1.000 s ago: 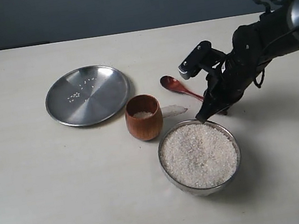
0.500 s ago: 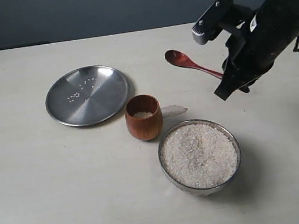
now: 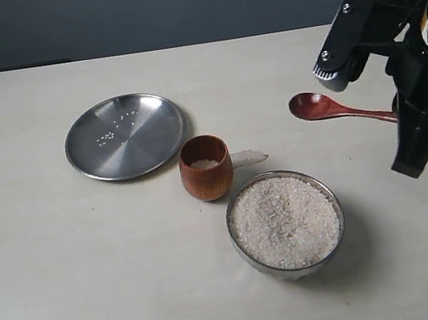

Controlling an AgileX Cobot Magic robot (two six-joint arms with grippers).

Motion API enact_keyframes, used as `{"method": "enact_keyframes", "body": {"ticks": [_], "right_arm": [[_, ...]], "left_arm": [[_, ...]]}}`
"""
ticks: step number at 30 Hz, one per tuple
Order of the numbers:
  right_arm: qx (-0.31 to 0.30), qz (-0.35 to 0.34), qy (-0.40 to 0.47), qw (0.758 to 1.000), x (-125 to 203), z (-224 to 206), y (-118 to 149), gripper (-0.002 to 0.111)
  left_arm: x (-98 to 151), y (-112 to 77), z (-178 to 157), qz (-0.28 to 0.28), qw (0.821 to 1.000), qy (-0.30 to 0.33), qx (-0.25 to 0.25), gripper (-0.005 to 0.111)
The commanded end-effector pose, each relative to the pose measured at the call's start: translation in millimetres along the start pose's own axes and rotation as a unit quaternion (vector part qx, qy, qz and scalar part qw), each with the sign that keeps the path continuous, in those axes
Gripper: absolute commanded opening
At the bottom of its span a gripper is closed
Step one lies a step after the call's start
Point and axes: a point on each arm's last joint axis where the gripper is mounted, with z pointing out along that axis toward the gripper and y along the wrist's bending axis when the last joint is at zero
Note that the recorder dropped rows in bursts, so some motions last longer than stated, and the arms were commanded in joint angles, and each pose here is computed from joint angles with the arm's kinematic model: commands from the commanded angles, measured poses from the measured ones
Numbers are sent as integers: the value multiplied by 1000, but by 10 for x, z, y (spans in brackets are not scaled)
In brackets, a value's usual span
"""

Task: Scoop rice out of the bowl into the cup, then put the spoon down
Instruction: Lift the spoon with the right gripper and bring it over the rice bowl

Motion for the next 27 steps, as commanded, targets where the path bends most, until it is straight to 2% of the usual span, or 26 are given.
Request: {"method": "enact_keyframes", "body": {"ticks": [1, 6, 13, 21, 27], "right_arm": [[20, -27, -23, 999, -71, -133, 222, -1], [44, -36, -40, 998, -138, -210, 375, -1], [109, 26, -27, 993, -76, -78, 437, -1], [111, 8, 19, 994, 129, 221, 732, -1], [116, -24, 19, 993, 108, 266, 939, -1]], "left_arm": [[-28, 2, -11, 1, 1000, -7, -3, 0], [-28, 2, -11, 1, 1000, -7, -3, 0], [-28, 2, -11, 1, 1000, -7, -3, 0], [-28, 2, -11, 1, 1000, -7, -3, 0], [-28, 2, -11, 1, 1000, -7, -3, 0]]}}
